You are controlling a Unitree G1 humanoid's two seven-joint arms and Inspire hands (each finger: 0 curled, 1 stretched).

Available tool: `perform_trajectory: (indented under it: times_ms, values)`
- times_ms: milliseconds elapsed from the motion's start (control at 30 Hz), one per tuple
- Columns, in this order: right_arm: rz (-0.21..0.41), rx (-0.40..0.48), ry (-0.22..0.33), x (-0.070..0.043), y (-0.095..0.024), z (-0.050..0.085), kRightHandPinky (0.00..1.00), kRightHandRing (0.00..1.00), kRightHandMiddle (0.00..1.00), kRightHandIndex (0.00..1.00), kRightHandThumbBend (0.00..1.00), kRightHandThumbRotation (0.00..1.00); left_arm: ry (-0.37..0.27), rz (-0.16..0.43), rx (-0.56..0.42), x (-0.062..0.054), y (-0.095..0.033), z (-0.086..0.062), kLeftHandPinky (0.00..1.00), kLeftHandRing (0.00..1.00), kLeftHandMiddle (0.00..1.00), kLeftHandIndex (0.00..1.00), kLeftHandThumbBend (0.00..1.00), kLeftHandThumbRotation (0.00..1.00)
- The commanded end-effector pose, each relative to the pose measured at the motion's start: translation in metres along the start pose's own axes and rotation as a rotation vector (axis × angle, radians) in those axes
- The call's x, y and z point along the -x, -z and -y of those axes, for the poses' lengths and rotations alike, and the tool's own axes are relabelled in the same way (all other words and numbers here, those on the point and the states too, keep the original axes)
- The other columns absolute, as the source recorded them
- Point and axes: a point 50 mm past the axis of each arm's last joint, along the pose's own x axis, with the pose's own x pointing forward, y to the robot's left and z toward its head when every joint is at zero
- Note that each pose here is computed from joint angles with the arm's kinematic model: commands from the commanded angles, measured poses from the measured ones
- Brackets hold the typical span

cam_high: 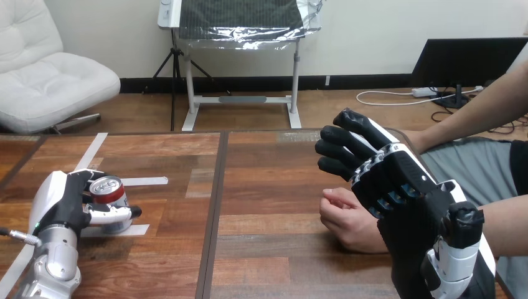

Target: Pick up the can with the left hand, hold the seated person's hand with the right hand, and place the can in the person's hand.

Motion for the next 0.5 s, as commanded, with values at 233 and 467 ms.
perform_trajectory:
  times_ms: [233,467]
  values:
    - [0.091,0.031,-0.016,-0.0101,-0.0140,0.0007,0.83,0.84,0.85,0.86,0.87,1.00,-0.062,0.100,0.027,-0.0159,-0.0404,-0.0142,0.45,0.52,0.56,0.61,0.74,0.00]
    - [0.090,0.030,-0.012,-0.0097,-0.0141,0.0005,0.83,0.84,0.85,0.86,0.86,1.00,-0.064,0.101,0.024,-0.0162,-0.0411,-0.0138,0.45,0.51,0.54,0.58,0.73,0.00]
